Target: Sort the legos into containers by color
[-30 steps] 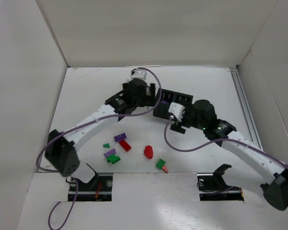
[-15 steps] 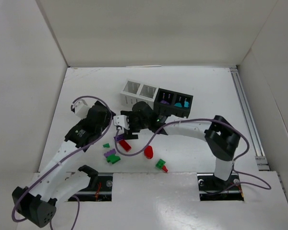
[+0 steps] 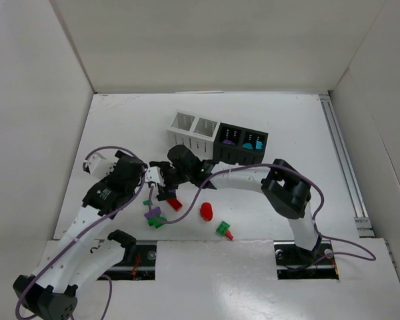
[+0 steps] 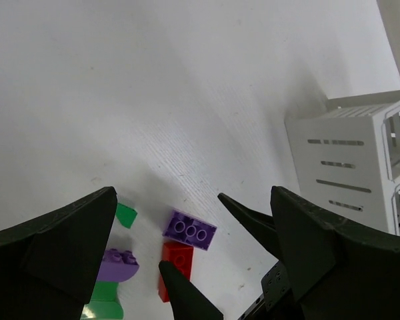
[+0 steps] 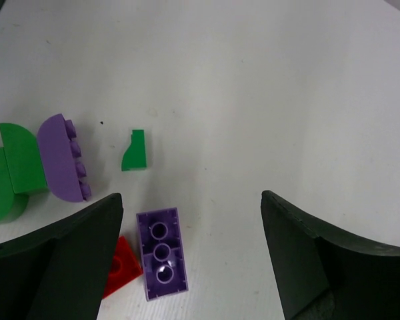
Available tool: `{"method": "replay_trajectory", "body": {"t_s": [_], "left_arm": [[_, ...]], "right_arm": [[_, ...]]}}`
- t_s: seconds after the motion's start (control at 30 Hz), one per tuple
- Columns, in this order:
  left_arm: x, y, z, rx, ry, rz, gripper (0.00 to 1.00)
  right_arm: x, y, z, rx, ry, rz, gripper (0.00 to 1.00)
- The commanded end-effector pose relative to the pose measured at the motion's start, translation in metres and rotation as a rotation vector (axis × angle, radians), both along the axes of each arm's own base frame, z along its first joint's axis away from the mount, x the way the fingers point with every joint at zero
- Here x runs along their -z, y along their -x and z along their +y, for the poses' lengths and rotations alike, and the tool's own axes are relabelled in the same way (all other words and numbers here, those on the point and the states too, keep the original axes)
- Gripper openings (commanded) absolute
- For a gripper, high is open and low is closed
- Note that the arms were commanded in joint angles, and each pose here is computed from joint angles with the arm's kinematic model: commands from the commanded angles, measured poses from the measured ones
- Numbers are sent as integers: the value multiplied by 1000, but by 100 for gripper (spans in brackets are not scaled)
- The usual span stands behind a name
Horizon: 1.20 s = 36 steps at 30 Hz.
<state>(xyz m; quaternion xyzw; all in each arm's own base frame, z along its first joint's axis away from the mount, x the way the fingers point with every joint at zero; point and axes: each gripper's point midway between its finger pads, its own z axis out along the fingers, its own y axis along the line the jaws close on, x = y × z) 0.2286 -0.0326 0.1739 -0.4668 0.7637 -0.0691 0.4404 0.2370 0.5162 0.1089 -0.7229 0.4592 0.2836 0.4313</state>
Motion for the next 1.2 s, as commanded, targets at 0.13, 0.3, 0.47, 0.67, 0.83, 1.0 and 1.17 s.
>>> {"method": "replay_trajectory", "body": {"t_s": [0.13,0.3,0.47,0.67,0.83,1.0,1.17], "left_arm": [[-19,3,-7,-7,100,-88,99],[-11,4,-3,-29,86,-78,99],[6,2,-2,-43,66,-43,99],[12,-2,3,-83,27,-27,99],[21,-3,11,-133,-1,-26,99],[28,-11,33,-234,-51,-6,99],[32,-31,57,-230,-43,40,99]], "right_arm": [[47,-3,-2,67,89,85,88],[70,-1,-9,112,140,107,87],[68,-1,-18,146,121,94,86],[44,3,-14,111,57,76,85],[18,6,-8,58,-3,36,85],[8,16,-10,16,-23,40,85],[7,12,-8,25,-28,31,85]]}}
